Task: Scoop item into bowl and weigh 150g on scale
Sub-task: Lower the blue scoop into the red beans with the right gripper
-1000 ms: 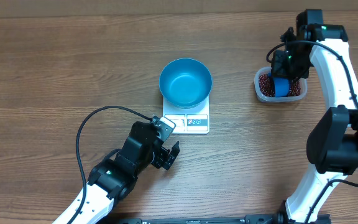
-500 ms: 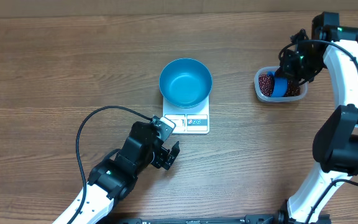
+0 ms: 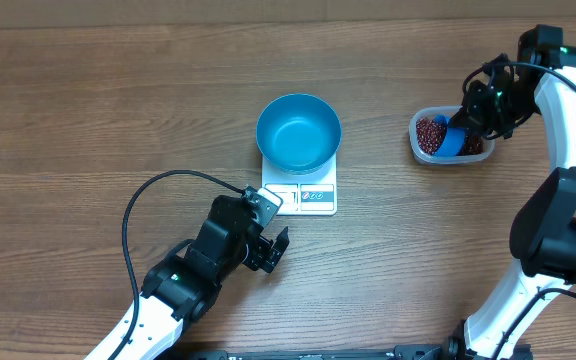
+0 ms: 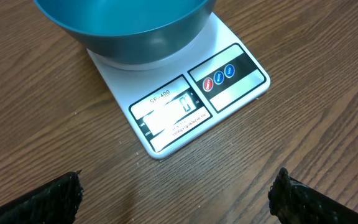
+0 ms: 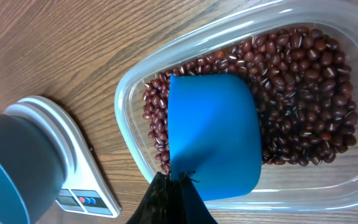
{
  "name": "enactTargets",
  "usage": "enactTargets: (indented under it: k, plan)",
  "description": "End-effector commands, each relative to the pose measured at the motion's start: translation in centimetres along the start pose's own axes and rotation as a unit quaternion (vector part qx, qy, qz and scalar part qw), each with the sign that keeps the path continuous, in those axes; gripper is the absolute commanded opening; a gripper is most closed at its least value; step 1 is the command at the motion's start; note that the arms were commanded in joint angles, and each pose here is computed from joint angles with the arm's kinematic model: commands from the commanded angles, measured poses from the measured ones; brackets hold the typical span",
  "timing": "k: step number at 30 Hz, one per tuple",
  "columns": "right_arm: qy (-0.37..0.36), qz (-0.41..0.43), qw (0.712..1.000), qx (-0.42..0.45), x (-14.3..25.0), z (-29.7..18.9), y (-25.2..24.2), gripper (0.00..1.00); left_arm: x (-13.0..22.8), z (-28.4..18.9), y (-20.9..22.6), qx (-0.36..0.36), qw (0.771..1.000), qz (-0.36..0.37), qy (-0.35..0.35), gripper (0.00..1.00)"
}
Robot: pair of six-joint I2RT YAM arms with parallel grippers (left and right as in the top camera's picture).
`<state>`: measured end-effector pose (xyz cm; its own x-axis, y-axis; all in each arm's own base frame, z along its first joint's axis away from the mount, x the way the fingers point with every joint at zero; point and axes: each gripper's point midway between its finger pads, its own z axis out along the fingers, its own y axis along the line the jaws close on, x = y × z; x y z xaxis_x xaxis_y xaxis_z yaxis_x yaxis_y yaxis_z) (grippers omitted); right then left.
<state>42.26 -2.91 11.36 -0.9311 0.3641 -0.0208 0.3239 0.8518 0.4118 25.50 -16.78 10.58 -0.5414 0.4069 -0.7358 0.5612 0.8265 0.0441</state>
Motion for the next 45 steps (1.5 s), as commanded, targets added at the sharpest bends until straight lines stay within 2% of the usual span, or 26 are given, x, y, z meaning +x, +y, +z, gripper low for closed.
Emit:
enactTargets:
  k: [1, 15, 21, 45]
  plan:
    - [0.037, 0.029, 0.999, -0.017, 1.6, 1.3, -0.2, 0.04, -0.2, -0.2, -0.1, 0.005, 1.000, 0.006, -0.006, 1.00]
    - [0.046, 0.051, 0.997, -0.037, 2.0, 1.6, -1.0, 0.04, -0.2, -0.2, -0.1, 0.005, 1.000, 0.006, -0.007, 0.99]
    - [0.042, 0.066, 0.993, -0.086, 1.6, 0.4, -1.5, 0.04, -0.2, -0.2, -0.1, 0.006, 1.000, 0.006, -0.006, 0.99]
    - [0.052, 0.117, 0.986, -0.110, 2.4, 1.2, -4.2, 0.04, -0.2, -0.2, -0.1, 0.005, 1.000, 0.006, -0.006, 1.00]
